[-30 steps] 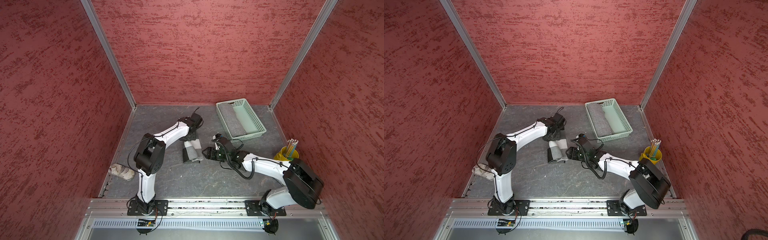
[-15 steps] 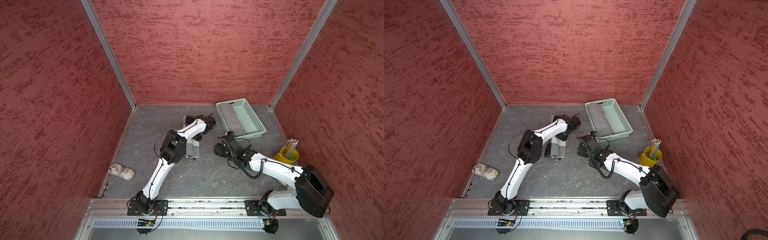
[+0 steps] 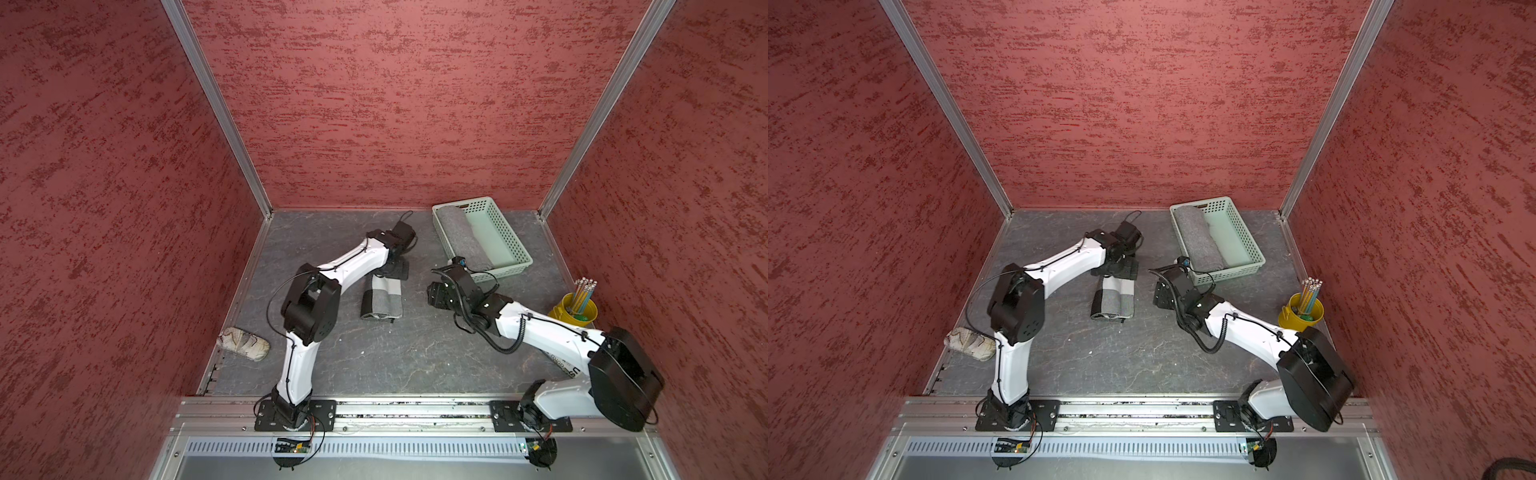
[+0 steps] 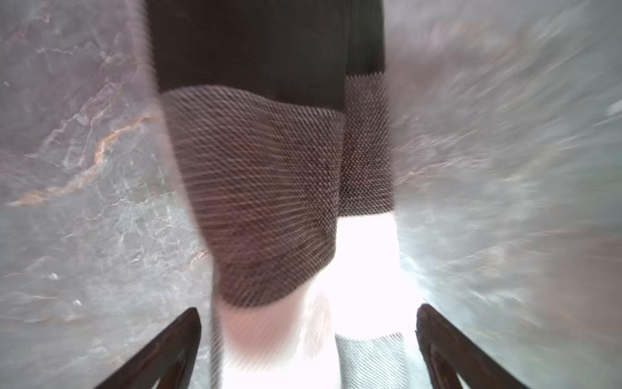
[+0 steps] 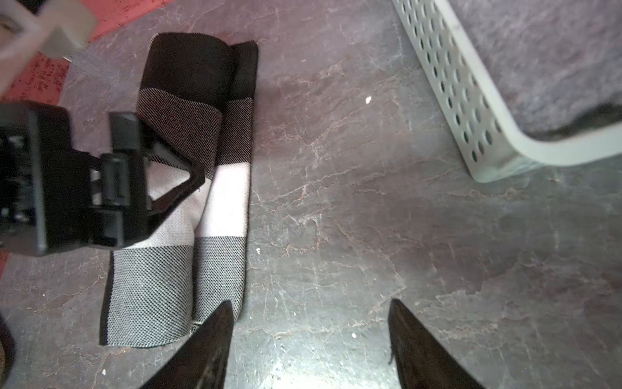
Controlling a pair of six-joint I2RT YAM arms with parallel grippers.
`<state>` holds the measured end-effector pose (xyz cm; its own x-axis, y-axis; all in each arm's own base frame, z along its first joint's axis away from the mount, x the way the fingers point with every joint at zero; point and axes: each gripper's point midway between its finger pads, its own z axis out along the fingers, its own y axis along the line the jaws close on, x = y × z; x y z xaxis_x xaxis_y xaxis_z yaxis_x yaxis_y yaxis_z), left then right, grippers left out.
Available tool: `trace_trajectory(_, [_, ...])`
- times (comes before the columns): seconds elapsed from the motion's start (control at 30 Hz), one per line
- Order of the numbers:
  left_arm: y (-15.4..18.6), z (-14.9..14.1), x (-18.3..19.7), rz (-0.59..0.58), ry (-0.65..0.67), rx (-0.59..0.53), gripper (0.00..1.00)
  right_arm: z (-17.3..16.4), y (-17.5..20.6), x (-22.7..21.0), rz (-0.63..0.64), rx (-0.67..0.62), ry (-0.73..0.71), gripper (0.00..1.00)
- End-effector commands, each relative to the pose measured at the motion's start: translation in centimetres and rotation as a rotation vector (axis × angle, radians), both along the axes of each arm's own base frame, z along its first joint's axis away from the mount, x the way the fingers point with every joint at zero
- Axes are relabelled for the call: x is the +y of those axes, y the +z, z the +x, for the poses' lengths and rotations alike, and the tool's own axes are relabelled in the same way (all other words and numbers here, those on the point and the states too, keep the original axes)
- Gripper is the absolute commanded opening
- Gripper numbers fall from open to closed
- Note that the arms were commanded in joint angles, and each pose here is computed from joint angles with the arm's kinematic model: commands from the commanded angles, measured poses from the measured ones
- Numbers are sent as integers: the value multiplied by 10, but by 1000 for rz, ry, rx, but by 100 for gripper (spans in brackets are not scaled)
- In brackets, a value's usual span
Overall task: Roll up the scarf and place it into the basket
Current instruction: Roll the scarf at the center of the board.
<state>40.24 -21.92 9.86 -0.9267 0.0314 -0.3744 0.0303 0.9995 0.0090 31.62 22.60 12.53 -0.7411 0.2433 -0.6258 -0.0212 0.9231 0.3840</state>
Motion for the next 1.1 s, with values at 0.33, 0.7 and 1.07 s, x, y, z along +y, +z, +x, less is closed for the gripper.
trace_trajectory(0.33, [57, 2, 96, -294, 319, -272, 100, 31, 42, 100, -197, -120, 28, 74])
trace_trajectory(0.7, [18, -36, 173, -357, 562, -274, 100, 93, -15, 168, -316, -52, 89, 83])
trace_trajectory(1.07, [7, -30, 163, -420, 544, -247, 100, 94, -69, 198, -253, 52, 262, 38])
